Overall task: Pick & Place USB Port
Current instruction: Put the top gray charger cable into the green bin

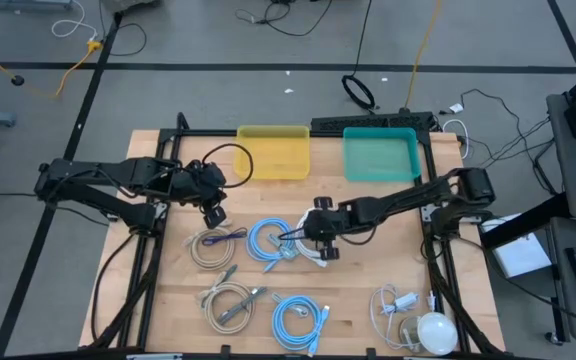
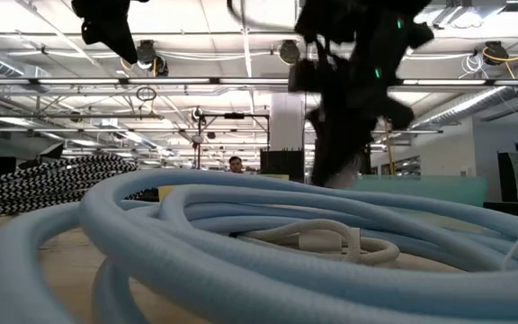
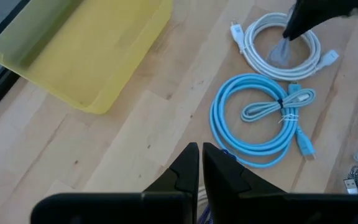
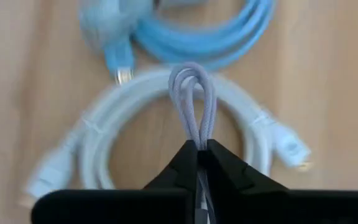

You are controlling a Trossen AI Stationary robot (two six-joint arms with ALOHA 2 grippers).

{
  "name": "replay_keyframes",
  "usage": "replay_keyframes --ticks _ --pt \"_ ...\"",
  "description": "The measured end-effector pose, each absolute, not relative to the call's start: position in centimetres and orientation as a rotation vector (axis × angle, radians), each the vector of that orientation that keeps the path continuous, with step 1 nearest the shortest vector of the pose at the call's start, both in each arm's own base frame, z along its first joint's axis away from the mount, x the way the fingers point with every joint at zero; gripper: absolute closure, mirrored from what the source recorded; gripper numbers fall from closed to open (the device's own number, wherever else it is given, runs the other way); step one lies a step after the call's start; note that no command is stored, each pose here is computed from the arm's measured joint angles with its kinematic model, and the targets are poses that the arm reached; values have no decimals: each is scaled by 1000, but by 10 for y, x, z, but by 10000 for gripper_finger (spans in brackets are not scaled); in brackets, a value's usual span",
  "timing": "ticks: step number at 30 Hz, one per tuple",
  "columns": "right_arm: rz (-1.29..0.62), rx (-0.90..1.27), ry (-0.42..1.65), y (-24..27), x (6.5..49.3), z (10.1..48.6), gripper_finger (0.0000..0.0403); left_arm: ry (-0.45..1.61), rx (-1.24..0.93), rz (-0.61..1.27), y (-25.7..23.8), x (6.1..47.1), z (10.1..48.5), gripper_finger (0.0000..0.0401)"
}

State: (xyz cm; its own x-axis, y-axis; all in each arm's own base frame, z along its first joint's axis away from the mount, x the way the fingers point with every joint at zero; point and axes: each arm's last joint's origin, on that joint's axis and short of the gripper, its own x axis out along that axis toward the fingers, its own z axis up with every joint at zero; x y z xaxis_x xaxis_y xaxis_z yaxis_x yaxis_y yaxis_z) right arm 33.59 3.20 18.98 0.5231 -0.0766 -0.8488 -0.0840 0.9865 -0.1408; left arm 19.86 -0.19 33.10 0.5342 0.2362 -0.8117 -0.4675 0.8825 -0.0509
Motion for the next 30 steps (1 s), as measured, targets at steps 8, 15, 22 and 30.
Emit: replay_keyframes --ticks 8,15,22,30 --pt "-377 -277 792 14 309 290 396 920 -273 426 -2 198 330 377" --pt "-776 -363 1029 -33 240 299 397 918 -270 432 -2 198 330 377" --pt "-1002 -196 1291 -87 195 246 397 918 -265 430 -2 199 331 377" --pt "-936 -48 1302 -122 179 213 397 920 -291 424 -2 199 330 377"
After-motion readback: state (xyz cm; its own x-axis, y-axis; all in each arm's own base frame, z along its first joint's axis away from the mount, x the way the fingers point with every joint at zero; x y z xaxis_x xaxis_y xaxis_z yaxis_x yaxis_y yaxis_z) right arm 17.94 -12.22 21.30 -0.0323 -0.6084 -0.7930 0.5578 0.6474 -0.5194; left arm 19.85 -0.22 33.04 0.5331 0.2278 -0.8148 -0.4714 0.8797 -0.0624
